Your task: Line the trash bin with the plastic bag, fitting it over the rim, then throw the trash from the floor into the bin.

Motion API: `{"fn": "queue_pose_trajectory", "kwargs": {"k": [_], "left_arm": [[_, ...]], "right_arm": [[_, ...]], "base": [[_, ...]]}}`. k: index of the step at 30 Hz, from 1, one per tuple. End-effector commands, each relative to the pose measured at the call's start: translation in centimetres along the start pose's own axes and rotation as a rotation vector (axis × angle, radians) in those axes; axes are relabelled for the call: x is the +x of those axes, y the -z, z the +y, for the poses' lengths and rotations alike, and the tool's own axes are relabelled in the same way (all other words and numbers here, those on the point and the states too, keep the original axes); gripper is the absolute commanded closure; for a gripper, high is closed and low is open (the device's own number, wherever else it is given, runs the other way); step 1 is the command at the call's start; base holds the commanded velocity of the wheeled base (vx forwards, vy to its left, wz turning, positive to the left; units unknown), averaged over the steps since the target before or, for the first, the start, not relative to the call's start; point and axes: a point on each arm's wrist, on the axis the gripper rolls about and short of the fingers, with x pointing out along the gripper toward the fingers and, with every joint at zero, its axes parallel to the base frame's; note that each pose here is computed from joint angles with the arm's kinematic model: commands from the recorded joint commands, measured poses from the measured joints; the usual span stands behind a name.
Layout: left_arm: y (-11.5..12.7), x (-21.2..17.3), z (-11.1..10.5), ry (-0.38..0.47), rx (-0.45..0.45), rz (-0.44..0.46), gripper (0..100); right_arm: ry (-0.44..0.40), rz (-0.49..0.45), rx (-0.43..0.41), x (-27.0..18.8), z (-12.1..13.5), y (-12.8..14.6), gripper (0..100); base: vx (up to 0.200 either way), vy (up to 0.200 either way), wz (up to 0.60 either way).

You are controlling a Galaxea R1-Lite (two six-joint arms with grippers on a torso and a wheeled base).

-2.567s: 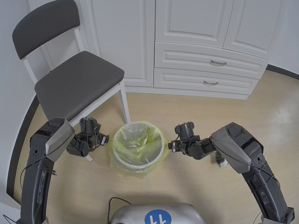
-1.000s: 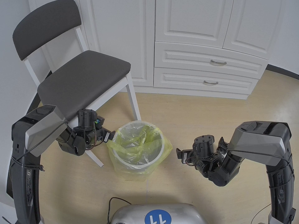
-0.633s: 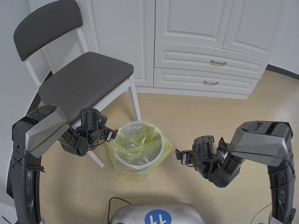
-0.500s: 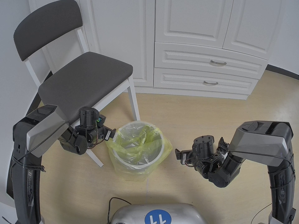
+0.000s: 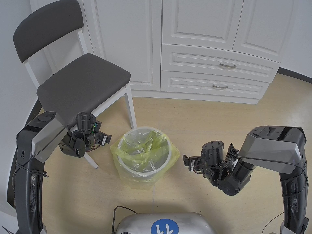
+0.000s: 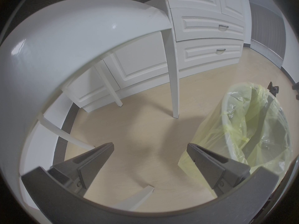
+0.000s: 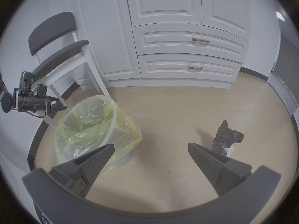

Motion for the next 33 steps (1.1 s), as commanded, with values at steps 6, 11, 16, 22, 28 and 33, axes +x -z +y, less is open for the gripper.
{"fn": "queue_pose_trajectory", "kwargs": {"k": [6, 11, 16, 22, 28, 33], "left_arm": [[2.8, 1.3, -1.1, 0.049, -0.019, 0.048, 0], [3.7, 1.9, -2.6, 0.090, -0.013, 0.060, 0], [4.4, 2.3, -2.5, 0.087, -0.016, 0.071, 0], [4.5, 1.3, -2.7, 0.090, 0.006, 0.117, 0], [4.3, -0.3, -2.9, 0.101, 0.066, 0.163, 0], [4.6, -3.5, -2.3, 0.168, 0.213, 0.289, 0]], "right_arm": [[-0.001, -0.003, 0.000, 0.0, 0.0, -0.2, 0], [-0.002, 0.000, -0.001, -0.1, 0.0, -0.1, 0], [-0.004, -0.002, -0.001, -0.1, 0.1, -0.1, 0], [-0.004, -0.002, -0.001, -0.1, 0.0, -0.1, 0], [-0.006, -0.001, -0.004, -0.2, 0.1, -0.1, 0], [-0.008, -0.001, -0.006, -0.3, 0.2, -0.1, 0]], "base": [[0.000, 0.000, 0.00], [0.000, 0.000, 0.00], [0.000, 0.000, 0.00], [0.000, 0.000, 0.00], [0.000, 0.000, 0.00], [0.000, 0.000, 0.00]]}}
